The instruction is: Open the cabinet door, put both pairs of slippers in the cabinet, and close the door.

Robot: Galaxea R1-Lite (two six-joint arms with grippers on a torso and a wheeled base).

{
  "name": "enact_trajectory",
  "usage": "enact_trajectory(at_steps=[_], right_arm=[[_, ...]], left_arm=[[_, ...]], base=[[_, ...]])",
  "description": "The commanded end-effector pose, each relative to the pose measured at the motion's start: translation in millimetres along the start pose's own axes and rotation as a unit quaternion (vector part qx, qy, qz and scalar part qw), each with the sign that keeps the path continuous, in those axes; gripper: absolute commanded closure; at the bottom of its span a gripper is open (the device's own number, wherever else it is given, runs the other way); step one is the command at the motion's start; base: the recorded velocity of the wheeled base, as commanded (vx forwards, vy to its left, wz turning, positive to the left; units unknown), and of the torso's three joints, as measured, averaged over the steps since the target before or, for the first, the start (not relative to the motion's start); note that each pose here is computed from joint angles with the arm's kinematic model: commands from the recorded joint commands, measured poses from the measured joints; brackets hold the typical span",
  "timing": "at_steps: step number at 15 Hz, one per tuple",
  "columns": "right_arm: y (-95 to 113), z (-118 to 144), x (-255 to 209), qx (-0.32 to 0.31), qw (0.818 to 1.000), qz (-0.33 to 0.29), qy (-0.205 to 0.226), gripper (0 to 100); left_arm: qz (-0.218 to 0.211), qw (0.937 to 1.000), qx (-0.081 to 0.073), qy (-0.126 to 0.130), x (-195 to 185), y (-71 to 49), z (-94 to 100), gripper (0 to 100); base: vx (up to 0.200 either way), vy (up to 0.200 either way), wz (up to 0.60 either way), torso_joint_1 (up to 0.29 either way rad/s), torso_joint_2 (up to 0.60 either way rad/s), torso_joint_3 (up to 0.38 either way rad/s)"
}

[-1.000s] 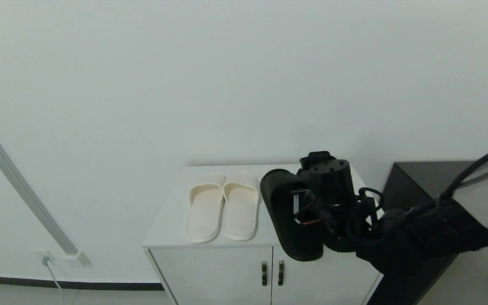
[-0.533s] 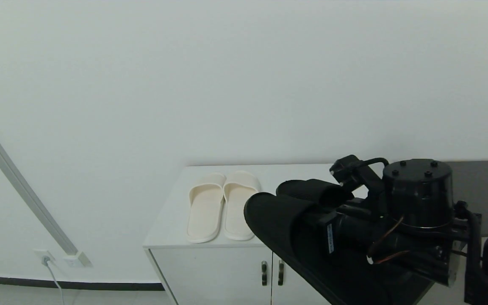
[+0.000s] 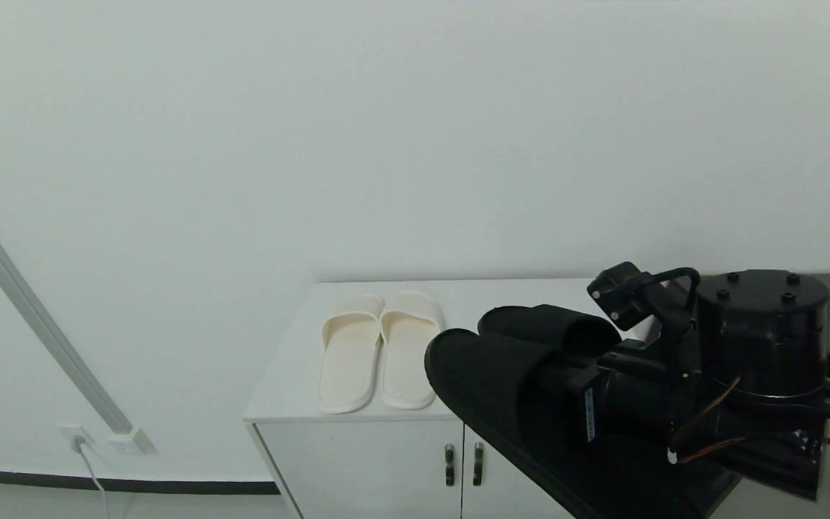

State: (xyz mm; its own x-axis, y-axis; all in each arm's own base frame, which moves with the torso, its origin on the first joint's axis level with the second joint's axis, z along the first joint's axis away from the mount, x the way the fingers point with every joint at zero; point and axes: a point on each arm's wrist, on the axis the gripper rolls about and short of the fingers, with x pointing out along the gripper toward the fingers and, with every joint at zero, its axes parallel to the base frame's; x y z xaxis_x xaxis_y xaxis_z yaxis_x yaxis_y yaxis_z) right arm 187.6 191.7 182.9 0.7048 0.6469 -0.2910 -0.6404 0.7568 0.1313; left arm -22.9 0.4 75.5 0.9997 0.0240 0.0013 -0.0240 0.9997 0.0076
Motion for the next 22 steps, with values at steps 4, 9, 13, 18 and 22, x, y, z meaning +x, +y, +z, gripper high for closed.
enact_trajectory(at_steps=[4,9,13,18,22], right_arm=[[0.0,-1.8,-2.1,0.0,1.0,0.001,0.002,100],[-0.8,-4.3,-2.5,0.001,1.0,0.0,0.003,100],[-0.8,-5.0,-6.8,-0.004,1.0,0.001,0.003,100],[-1.2,-7.2,-8.4,-0.012,1.0,0.0,0.005,100],[-1.2,-9.2,-9.9,-0.013,1.0,0.0,0.008,100]], left_arm=[[0.0,1.0,0.0,0.001,0.1,0.0,0.0,100],[0.0,1.0,0.0,0.001,0.1,0.0,0.0,100],[0.0,1.0,-0.001,0.0,0.0,0.0,0.5,100],[0.0,1.0,-0.002,0.001,0.1,0.0,0.0,100],[0.0,1.0,-0.002,0.001,0.1,0.0,0.0,100]], base=[[-0.2,0.0,0.0,0.007,0.0,0.001],[-0.12,0.0,0.0,-0.004,0.0,0.001],[0.0,0.0,0.0,0.0,0.0,0.0],[0.0,0.0,0.0,0.0,0.0,0.0],[0.0,0.0,0.0,0.0,0.0,0.0]])
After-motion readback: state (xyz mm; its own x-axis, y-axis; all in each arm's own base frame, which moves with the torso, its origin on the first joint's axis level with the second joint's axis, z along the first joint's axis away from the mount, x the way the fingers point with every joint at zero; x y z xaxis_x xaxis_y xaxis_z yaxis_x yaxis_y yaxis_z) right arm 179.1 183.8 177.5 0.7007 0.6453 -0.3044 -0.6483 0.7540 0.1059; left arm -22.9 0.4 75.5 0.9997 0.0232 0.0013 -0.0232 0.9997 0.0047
